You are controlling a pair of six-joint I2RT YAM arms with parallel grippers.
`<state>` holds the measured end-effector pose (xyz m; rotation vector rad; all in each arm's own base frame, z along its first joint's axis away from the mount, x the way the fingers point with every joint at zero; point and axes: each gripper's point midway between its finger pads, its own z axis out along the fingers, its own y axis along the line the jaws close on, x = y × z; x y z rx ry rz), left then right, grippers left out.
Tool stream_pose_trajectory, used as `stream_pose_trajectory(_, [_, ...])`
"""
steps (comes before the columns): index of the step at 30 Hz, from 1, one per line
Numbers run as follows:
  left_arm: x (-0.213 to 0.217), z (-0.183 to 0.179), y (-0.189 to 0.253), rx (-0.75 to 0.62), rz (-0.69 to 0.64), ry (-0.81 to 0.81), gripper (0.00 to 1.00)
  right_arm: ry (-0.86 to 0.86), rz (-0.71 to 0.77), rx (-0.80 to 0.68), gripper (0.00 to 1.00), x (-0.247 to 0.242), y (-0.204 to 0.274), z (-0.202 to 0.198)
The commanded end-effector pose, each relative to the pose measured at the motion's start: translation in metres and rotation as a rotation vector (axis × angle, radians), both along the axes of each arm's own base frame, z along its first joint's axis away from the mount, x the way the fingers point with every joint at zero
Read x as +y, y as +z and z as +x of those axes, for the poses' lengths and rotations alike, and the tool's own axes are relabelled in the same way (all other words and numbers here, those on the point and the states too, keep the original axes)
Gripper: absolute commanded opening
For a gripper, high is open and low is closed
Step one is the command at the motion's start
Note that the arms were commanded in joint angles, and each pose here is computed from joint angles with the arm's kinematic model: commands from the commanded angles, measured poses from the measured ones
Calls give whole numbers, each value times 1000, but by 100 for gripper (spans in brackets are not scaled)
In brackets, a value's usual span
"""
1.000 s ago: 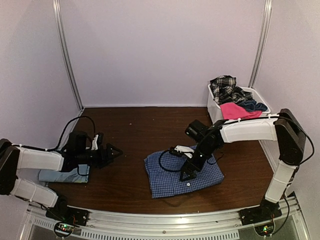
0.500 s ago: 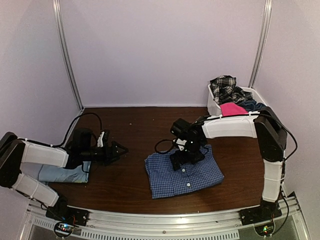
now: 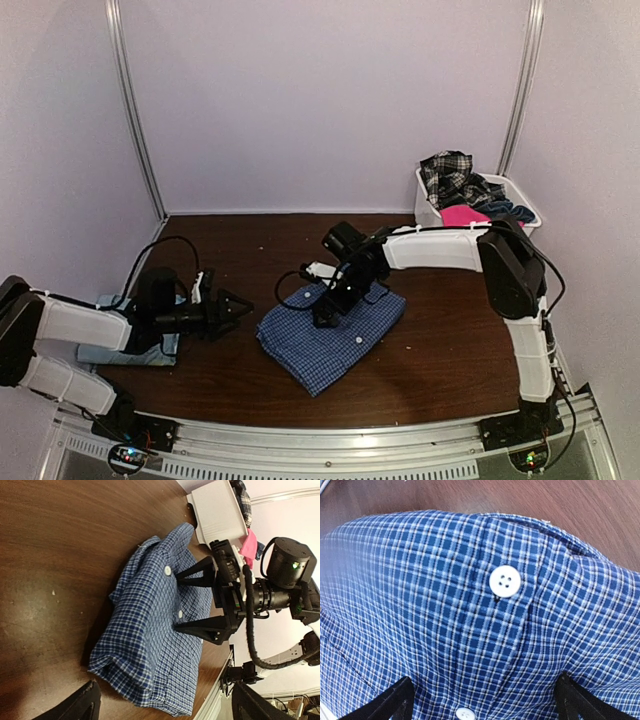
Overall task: Fold and stack the mixed laundry pile
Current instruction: Smooth out the square-folded shirt at the center of the board.
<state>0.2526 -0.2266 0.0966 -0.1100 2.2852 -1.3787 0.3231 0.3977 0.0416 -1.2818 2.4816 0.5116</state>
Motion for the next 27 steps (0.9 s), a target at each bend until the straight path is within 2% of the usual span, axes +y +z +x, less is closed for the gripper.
stream_pose_trajectory(1, [-15,-2,17,-35,-110,-25,91,74,55,-11,100,7,24,-3])
stream_pose_trajectory(4, [-24,-3,18,-36,-146,-34,89,7,103,-4,100,8,53,-5])
stream_pose_trajectory(8, [-32,-8,14,-27,-165,-31,89,-103,132,74,100,6,62,-20])
stream_pose_trajectory(13, [-42,-18,7,-4,-162,-39,89,-151,90,155,100,-1,31,-45])
stream_pose_trajectory(20, [-50,-8,-5,-3,-161,12,89,-193,-14,175,99,-19,-15,-50])
stream_pose_trajectory(27, [-52,14,7,-58,-305,133,88,-249,-99,217,99,-31,-49,-53])
